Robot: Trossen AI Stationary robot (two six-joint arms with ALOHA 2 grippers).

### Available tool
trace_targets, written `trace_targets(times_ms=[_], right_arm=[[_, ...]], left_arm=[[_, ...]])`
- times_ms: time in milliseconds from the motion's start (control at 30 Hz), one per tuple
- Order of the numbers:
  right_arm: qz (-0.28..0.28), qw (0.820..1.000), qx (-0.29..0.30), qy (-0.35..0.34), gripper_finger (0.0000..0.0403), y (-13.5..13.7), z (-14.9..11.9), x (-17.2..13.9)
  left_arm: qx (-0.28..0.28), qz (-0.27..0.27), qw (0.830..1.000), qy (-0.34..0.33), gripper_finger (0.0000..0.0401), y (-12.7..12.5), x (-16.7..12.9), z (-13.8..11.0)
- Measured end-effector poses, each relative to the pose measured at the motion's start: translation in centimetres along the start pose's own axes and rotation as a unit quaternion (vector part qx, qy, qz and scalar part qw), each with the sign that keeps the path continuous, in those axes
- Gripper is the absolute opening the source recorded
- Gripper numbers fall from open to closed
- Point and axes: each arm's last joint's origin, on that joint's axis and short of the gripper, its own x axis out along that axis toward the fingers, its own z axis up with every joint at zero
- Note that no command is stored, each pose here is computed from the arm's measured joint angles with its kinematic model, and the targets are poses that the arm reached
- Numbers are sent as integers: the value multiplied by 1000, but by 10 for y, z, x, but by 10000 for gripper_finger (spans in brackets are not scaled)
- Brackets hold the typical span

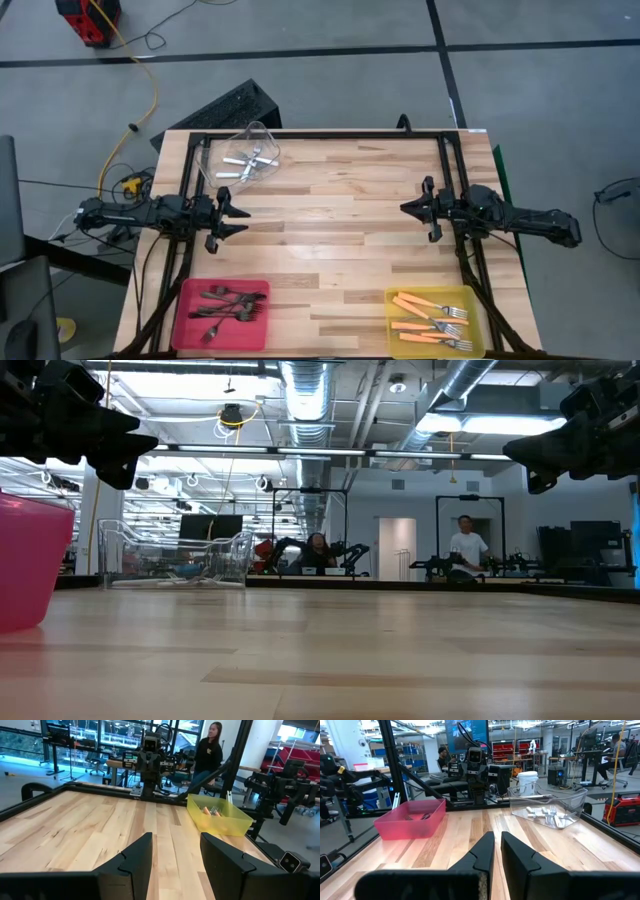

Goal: Sort silverware by color (type)
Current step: Return to Home Position

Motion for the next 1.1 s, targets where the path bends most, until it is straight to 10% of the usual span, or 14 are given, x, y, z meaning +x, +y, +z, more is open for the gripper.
trace_targets(times_ms=[1100], right_arm=[[-20, 1000, -5, 7, 60, -1, 0, 0]], left_arm=[[-1, 0, 1000, 0, 151, 0, 0, 0]])
